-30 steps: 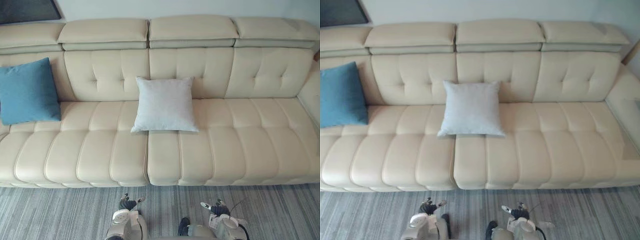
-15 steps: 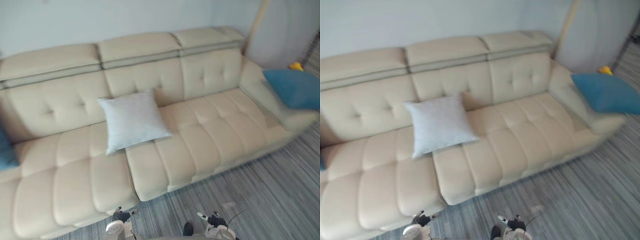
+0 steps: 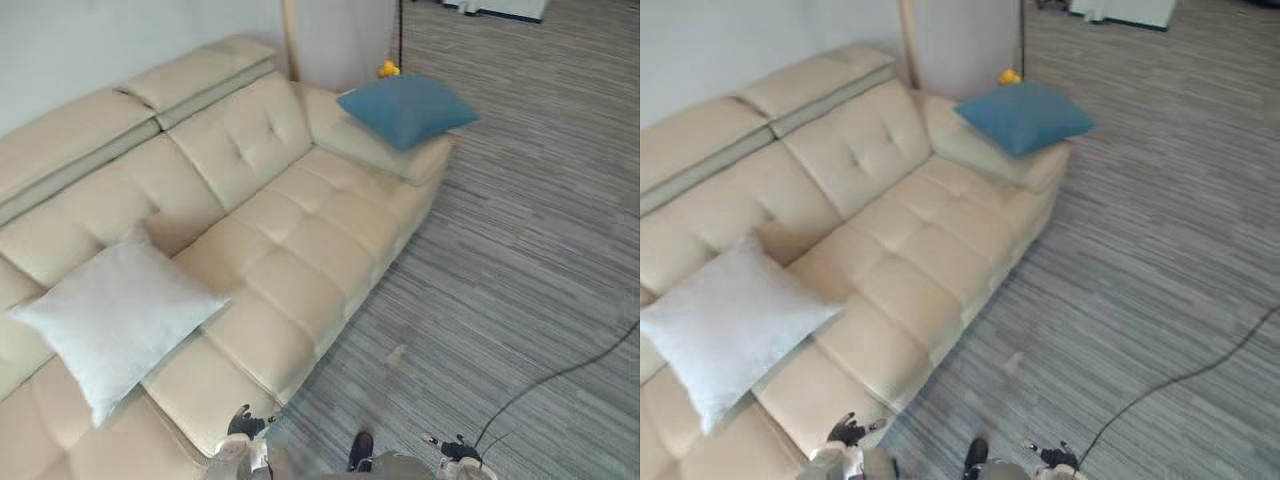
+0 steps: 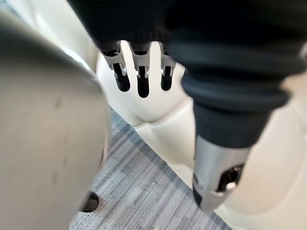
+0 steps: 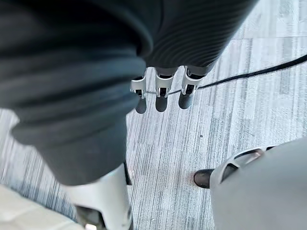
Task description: Pick up cushions and gather them together orderly.
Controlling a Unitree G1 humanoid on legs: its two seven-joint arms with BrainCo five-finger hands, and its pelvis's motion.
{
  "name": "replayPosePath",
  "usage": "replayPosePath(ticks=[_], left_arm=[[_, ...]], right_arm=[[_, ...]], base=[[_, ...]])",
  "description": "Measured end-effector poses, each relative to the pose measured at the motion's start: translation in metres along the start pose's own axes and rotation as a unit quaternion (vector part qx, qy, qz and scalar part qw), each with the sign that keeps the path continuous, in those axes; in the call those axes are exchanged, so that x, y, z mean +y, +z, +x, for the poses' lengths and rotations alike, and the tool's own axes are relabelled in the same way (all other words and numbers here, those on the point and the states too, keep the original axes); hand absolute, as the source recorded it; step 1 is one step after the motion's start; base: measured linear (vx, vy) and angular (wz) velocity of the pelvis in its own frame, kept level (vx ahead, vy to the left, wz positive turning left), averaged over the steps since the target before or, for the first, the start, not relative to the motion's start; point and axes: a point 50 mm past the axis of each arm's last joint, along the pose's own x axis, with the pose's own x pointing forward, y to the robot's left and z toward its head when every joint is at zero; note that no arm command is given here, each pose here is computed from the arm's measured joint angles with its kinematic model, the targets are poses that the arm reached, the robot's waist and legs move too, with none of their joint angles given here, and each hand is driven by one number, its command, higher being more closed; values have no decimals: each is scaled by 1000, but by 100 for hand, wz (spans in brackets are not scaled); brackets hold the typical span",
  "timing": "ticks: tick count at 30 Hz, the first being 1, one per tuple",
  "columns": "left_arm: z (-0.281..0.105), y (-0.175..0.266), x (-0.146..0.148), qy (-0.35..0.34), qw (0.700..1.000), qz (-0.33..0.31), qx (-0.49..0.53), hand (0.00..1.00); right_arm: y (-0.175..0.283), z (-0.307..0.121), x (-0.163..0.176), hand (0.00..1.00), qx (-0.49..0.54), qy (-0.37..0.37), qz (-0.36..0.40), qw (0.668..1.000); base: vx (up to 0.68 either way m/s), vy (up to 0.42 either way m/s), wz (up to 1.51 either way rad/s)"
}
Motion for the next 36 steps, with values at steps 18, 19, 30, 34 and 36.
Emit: replayPosePath(ticks=[18, 19, 30, 34, 36], left_arm=[[1, -3, 8, 10, 1000, 29, 7, 0], [1, -4, 11, 12, 999, 41, 10, 0], [-1, 4, -12, -12, 1000, 11, -7, 0], [-1, 6, -15, -18, 1000, 19, -16, 0], [-1, 7, -12, -15, 999, 22, -17, 0]], right_arm=[[7, -1, 14, 0, -17, 16, 10, 1000], [6, -1, 14, 0, -14, 17, 9, 1000], [15, 3, 6, 0, -14, -1, 9, 1000], [16, 3, 4, 0, -15, -7, 13, 1000], [13, 3, 5, 0, -11, -8, 15, 1000]], base=[[331, 30, -71], [432, -228, -34], [446, -162, -16], [422, 84, -19], [513, 174, -26]])
